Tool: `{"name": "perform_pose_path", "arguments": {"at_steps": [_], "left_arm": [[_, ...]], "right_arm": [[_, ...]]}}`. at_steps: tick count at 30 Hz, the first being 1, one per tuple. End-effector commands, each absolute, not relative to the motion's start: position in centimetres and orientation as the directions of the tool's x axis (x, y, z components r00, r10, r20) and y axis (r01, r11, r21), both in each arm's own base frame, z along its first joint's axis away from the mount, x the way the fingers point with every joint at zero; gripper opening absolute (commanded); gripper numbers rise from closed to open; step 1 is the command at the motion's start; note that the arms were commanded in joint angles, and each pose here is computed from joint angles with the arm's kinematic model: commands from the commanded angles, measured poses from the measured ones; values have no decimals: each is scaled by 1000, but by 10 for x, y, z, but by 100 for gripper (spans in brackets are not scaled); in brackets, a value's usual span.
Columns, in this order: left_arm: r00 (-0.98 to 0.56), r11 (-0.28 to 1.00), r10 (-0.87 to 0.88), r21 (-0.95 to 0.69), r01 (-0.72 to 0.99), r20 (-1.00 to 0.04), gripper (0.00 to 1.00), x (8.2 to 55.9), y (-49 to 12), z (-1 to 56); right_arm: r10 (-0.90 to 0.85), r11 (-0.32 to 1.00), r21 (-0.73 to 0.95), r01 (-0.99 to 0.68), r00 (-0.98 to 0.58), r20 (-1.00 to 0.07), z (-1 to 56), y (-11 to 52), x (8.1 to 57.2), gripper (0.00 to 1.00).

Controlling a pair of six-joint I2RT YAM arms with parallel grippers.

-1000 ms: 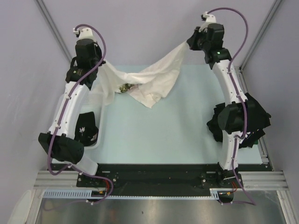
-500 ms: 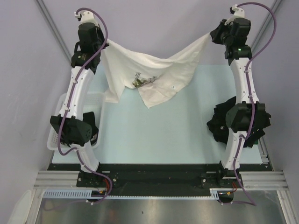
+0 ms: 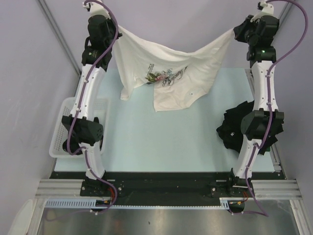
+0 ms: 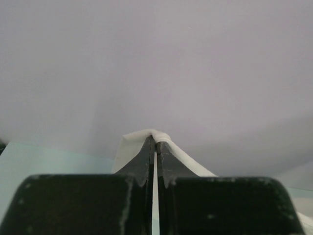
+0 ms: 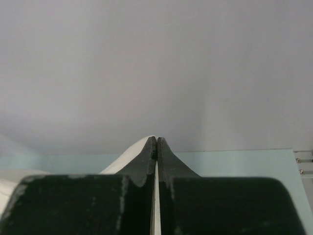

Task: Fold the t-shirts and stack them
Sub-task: Flatten out the tshirt

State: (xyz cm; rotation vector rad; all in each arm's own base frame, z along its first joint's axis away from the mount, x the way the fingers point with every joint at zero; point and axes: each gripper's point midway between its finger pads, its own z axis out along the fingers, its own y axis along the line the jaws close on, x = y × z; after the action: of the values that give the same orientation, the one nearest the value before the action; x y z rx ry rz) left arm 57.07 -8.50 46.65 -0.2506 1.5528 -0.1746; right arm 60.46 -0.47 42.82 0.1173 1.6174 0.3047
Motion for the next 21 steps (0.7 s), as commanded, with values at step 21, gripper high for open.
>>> {"name": "perform_pose_path", "arguments": {"at_steps": [21], "left_arm": [[332,953,-228,-279,-115,-915,0,530,-35,576]], "right_arm": [[289,944,203,-258,359,-887,597,-27,547,0]]}}
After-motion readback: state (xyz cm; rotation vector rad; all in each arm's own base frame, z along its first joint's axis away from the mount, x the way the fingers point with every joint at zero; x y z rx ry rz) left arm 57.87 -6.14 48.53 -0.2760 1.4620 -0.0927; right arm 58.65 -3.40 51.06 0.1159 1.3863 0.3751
